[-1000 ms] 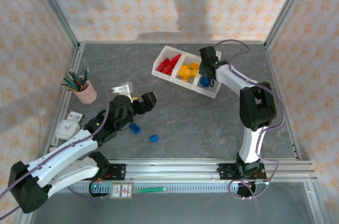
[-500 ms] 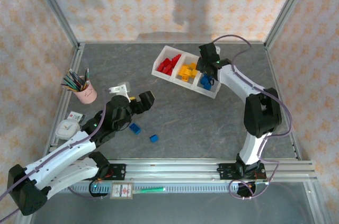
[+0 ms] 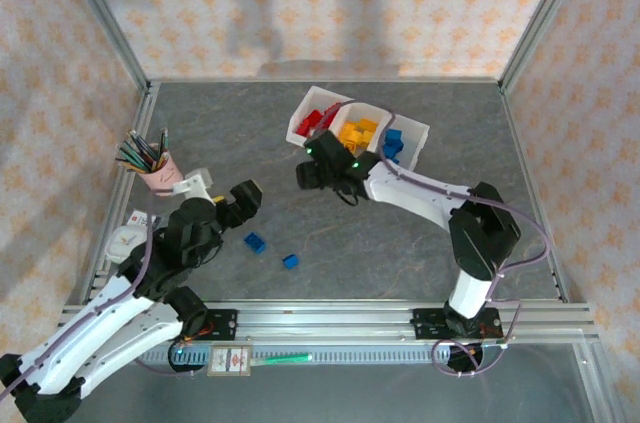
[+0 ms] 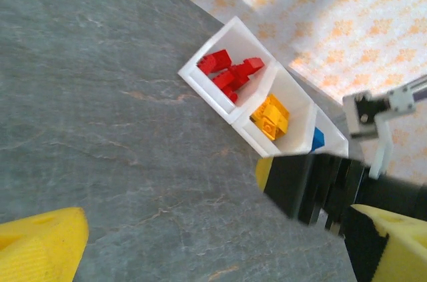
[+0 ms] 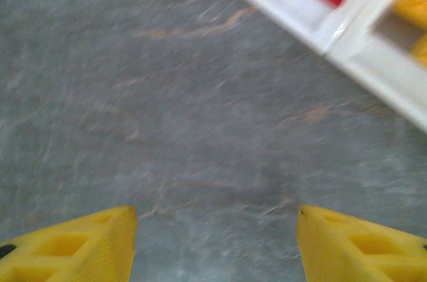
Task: Sort the legos into containers by color
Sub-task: Pick up the lego from the bottom-left of the table.
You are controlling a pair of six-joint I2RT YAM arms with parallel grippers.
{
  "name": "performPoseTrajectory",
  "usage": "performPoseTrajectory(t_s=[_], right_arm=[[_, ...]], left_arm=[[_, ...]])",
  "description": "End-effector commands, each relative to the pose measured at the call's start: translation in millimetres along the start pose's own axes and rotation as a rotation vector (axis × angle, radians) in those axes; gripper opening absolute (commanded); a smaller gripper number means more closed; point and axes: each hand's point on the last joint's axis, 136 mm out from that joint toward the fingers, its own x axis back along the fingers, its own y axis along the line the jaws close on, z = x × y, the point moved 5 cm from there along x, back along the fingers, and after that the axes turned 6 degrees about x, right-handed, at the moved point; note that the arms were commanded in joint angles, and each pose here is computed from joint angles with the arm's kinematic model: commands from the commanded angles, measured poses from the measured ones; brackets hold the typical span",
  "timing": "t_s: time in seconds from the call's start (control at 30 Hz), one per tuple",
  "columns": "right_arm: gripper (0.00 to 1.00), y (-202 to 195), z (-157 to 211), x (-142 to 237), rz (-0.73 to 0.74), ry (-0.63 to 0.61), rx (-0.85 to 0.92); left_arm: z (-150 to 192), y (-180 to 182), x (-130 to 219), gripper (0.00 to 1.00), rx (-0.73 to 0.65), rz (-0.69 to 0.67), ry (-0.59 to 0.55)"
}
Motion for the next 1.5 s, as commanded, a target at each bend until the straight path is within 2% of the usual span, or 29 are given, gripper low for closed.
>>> performPoseTrajectory(t_s=[0.0, 0.17, 0.37, 0.73, 1.0, 1.47], right_arm=[[0.66, 35, 13, -2, -0.063, -0.003, 0.072], [0.70, 87, 43, -14, -0.119, 0.033, 0.170], [0.72, 130, 70, -33, -0.168, 0.071, 0.249], [0.72, 159, 91, -66, -0.134, 0.119, 0.338], [0.63, 158, 98, -81, -0.099, 0.147, 0.370], [0.36, 152, 95, -79, -0.057, 0.141, 0.376]], left_arm=[[-10, 20, 19, 0.99, 0.036, -0.096, -0.045], [-17, 34, 37, 0.99, 0.059, -0.142, -0.072], [-21, 43, 47, 0.99, 0.080, -0.164, -0.098], [-21, 47, 50, 0.99, 0.087, -0.172, -0.106], [-20, 47, 48, 0.99, 0.087, -0.168, -0.108], [-19, 38, 42, 0.99, 0.072, -0.141, -0.093]])
